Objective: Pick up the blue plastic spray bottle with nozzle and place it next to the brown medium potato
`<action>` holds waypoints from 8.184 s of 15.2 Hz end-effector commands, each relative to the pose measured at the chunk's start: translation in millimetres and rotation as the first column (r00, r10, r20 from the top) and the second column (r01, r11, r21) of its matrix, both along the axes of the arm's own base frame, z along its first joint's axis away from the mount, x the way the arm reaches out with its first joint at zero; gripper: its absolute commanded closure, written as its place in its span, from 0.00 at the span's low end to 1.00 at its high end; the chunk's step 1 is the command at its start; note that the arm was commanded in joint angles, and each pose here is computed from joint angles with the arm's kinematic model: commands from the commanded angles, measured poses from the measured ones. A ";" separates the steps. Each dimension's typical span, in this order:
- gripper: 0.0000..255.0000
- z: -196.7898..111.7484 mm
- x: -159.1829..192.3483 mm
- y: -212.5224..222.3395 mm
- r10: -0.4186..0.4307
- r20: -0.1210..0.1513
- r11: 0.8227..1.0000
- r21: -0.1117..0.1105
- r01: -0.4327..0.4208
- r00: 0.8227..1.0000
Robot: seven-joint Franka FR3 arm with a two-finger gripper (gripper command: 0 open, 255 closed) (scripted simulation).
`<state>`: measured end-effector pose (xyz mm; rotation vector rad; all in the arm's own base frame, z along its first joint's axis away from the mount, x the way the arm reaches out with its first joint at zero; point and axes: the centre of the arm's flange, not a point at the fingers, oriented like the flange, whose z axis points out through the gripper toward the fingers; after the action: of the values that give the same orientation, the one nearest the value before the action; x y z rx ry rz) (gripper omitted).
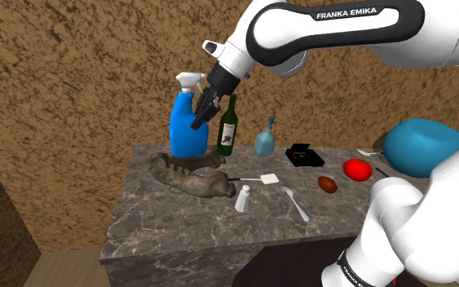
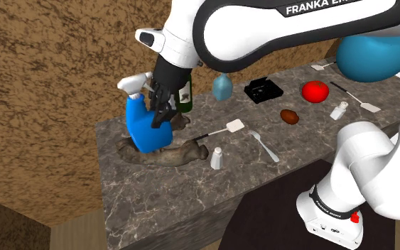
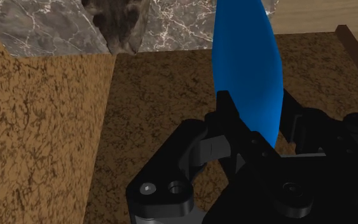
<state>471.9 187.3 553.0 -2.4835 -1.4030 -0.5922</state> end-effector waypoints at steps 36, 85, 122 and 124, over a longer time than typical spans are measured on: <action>1.00 62.5 -96.0 -316.5 0.000 0.000 1.000 0.000 0.000 1.000; 1.00 0.3 -235.1 -780.0 0.000 0.000 1.000 0.000 0.000 1.000; 1.00 -195.1 -235.1 -780.0 0.000 0.000 1.000 0.000 0.000 1.000; 1.00 -205.7 -235.1 -780.0 0.000 0.000 1.000 0.000 0.000 1.000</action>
<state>240.5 -591.1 358.6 -2.4791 -1.4111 -0.6112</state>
